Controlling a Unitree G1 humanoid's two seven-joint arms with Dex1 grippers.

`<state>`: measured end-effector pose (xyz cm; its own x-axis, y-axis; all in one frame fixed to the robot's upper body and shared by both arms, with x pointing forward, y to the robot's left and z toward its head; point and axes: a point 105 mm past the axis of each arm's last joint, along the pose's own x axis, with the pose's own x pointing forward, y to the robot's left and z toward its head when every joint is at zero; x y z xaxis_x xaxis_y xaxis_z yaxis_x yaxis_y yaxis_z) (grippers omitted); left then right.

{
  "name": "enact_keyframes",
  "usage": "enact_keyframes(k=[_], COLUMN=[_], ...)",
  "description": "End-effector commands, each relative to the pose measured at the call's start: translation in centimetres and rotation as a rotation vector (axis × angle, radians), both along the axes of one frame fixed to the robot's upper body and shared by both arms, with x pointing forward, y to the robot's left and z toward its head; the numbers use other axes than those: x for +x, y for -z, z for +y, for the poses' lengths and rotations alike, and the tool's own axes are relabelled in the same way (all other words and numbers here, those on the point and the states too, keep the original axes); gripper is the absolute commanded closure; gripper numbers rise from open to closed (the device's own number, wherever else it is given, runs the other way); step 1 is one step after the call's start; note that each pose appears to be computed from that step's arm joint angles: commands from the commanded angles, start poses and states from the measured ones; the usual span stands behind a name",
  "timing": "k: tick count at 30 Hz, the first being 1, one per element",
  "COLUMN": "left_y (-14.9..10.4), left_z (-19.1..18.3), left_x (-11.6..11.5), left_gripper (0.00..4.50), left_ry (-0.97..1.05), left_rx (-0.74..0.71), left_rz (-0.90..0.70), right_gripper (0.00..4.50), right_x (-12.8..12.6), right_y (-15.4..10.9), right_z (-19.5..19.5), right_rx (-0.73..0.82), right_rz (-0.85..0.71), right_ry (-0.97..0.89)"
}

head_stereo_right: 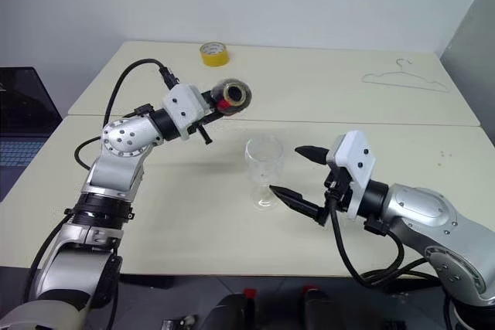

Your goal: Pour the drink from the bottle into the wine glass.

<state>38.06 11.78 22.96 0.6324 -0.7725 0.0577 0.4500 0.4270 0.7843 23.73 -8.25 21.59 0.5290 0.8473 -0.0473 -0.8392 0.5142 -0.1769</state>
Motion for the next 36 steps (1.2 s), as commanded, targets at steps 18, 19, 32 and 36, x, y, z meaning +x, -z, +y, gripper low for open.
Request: enact_keyframes(k=[18, 19, 32, 36], left_y=[-1.9, -2.0, -2.0, -1.9], left_z=[-2.6, -2.7, -2.9, -2.9], left_x=[-0.8, -0.8, -0.5, -0.5], left_gripper=[3.97, 3.97, 3.97, 3.97], left_ry=[0.096, 0.097, 0.104, 0.106], left_rx=[0.174, 0.176, 0.212, 0.227], left_rz=[-0.315, -0.322, -0.376, -0.392], right_gripper=[0.0, 0.0, 0.0, 0.0], right_x=[0.3, 0.3, 0.4, 0.4], right_y=[-0.9, -0.8, -0.5, -0.5], right_z=[1.4, 1.4, 1.3, 1.3], right_rx=[0.02, 0.019, 0.003, 0.001], right_rz=[-0.037, -0.035, -0.028, -0.026], right_ry=[0.007, 0.008, 0.017, 0.016])
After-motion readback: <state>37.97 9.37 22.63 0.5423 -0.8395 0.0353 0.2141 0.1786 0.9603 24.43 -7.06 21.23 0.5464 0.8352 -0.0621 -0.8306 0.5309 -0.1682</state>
